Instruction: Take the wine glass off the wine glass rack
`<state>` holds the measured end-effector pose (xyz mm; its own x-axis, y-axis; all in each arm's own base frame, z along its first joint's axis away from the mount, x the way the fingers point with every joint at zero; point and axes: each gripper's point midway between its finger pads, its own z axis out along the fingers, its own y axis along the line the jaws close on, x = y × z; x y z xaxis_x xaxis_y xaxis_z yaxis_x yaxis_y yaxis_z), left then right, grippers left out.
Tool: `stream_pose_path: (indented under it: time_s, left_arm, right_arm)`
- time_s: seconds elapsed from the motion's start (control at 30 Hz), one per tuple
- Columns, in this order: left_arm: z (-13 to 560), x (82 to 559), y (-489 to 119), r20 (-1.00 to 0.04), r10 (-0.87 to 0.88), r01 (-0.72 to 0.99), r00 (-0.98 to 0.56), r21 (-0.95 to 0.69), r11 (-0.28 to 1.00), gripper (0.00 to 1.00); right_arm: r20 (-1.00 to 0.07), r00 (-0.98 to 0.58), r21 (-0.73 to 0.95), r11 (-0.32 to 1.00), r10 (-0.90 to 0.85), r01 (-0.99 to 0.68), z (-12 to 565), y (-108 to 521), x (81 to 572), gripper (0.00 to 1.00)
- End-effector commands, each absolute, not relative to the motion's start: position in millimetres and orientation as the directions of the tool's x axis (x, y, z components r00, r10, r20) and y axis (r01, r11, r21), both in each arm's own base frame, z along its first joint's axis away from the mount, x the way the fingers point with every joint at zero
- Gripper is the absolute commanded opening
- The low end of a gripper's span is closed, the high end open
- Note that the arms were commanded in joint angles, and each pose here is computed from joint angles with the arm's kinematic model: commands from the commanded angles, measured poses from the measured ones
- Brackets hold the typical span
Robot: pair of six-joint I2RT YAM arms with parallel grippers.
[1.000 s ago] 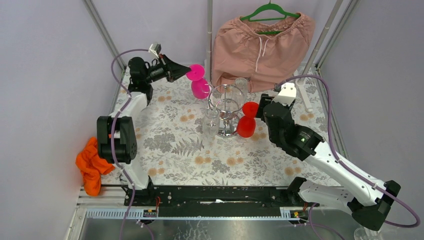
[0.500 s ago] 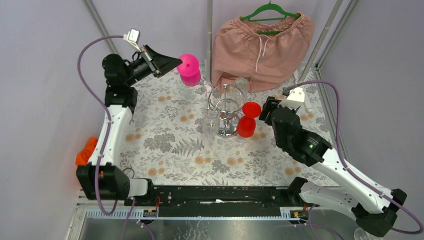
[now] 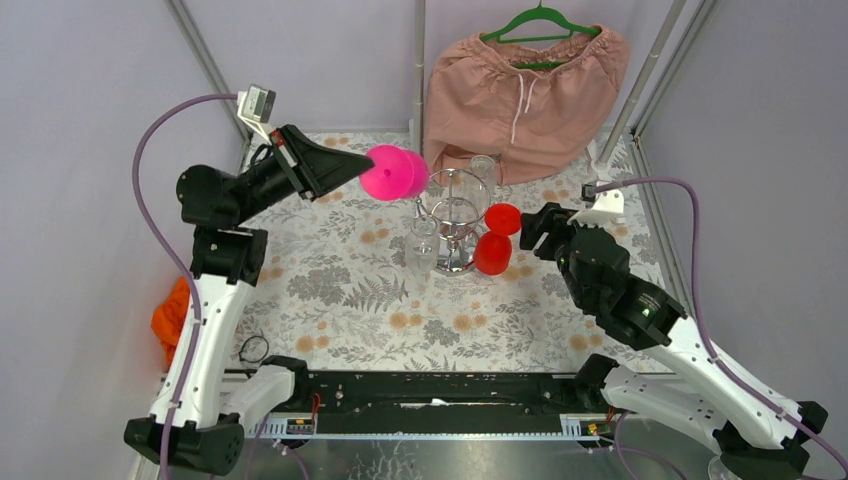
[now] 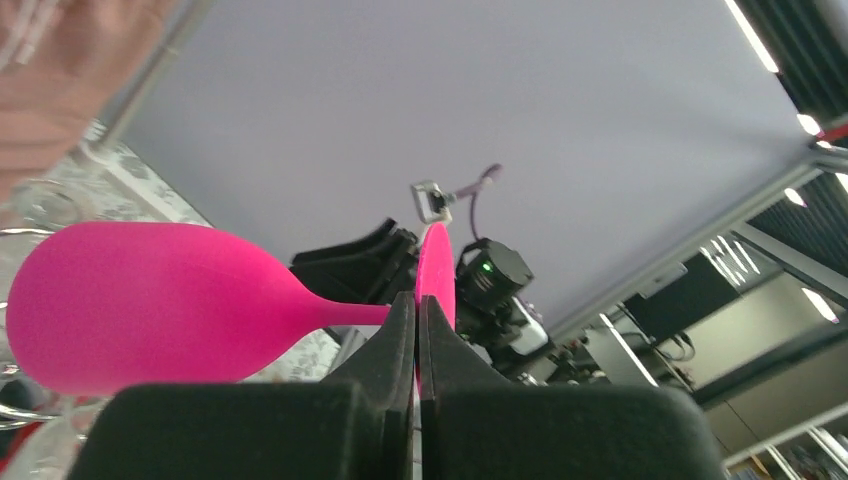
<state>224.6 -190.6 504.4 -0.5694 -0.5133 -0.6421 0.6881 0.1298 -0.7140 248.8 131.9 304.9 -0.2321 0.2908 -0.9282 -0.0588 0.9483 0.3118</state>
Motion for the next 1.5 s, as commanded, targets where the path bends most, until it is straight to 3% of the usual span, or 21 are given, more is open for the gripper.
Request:
stream_pose_path:
  time_s: [0.0, 0.33, 0.7, 1.07, 1.47]
  left_arm:
    - [522, 190, -197, -0.638, -0.497, 0.734, -0.588, -0.679, 0.004, 0.00]
    - [554, 123, -199, -0.605, -0.459, 0.756, -0.650, -0.572, -0.317, 0.00]
    - [563, 92, -187, -0.541, -0.440, 0.678, -0.717, -0.394, -0.620, 0.00]
    - [573, 81, -178, -0.515, -0.503, 0.699, -0.694, -0.316, -0.642, 0.00]
    - [567, 89, -182, -0.500, -0.499, 0.691, -0.707, -0.338, -0.640, 0.00]
  right_arm:
    - [-0.909, -0.204, 0.400, 0.899, 0.364, -0.179, 324, 148, 241, 0.67]
    - [-0.897, -0.168, 0.438, 0.775, 0.409, -0.456, 350, 174, 211, 0.69]
    - [-0.885, -0.135, 0.405, 0.595, 0.446, -0.694, 384, 202, 177, 0.70]
    - [-0.892, -0.097, 0.284, 0.381, 0.443, -0.880, 407, 221, 131, 0.69]
    - [-0.884, -0.065, 0.169, 0.188, 0.462, -0.968, 431, 228, 91, 0.68]
